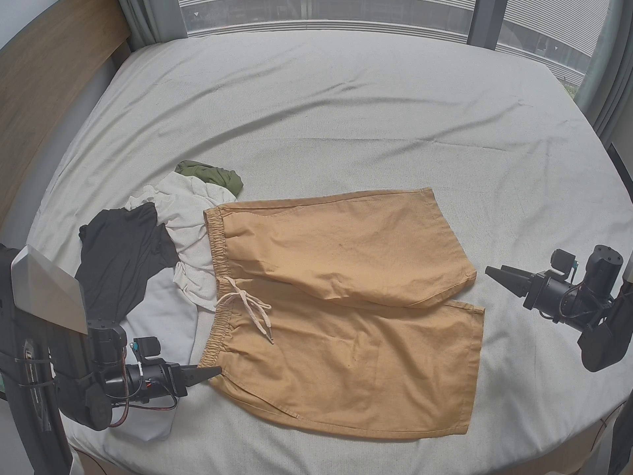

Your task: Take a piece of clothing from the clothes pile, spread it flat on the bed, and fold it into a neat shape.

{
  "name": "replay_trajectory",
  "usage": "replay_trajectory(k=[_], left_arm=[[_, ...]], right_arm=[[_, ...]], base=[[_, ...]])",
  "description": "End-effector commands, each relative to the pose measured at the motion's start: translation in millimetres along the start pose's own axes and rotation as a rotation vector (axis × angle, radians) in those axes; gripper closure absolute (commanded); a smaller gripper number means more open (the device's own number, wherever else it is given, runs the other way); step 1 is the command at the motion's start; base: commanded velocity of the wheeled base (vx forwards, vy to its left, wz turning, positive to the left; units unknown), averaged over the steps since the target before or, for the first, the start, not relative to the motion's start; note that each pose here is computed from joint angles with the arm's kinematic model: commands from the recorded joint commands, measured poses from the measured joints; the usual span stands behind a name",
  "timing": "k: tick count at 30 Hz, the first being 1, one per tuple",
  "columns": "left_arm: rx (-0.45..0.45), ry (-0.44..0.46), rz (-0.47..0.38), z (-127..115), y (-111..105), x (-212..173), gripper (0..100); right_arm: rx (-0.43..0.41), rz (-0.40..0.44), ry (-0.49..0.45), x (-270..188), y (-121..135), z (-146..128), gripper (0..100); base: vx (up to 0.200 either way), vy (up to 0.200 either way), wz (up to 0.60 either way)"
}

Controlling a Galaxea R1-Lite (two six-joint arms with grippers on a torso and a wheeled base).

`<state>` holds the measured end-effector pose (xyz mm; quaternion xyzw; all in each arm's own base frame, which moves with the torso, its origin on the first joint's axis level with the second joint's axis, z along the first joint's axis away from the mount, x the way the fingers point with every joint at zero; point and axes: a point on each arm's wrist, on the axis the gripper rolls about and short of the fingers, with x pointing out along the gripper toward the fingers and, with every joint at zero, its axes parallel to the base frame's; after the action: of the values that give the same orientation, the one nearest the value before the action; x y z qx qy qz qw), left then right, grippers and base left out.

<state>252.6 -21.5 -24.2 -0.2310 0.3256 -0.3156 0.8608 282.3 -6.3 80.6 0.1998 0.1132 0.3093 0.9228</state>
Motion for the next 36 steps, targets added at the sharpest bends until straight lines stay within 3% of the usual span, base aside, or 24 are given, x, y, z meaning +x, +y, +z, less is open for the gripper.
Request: replay_trajectory(k=[1, 10, 16, 24, 26, 31, 36], left_arm=[[0.001, 0.0, -0.001, 0, 0, 0, 100], [0.012, -0.004, -0.005, 1, -1, 0, 100], [0.014, -0.006, -0.005, 2, -1, 0, 100], [0.013, -0.008, -0.006, 2, 0, 1, 100], [0.012, -0.008, -0.006, 2, 0, 2, 100], [0.011, -0.006, -0.005, 2, 0, 2, 100], [0.011, -0.006, -0.005, 2, 0, 2, 100]], right_arm=[[0.007, -0.004, 0.008, -1, 0, -2, 0], [0.096, -0.034, 0.159, -21, 7, -43, 0], [0.068, -0.055, 0.268, -31, 6, -71, 0], [0.119, -0.058, 0.362, -43, 16, -90, 0], [0.145, -0.067, 0.417, -44, 13, -99, 0], [0.117, -0.06, 0.57, -53, 13, -118, 0], [0.141, -0.052, 0.626, -57, 18, -122, 0]], base=[[0.0, 0.0, 0.0], [0.0, 0.0, 0.0], [0.0, 0.0, 0.0], [0.0, 0.0, 0.0], [0.0, 0.0, 0.0], [0.0, 0.0, 0.0], [0.0, 0.0, 0.0]])
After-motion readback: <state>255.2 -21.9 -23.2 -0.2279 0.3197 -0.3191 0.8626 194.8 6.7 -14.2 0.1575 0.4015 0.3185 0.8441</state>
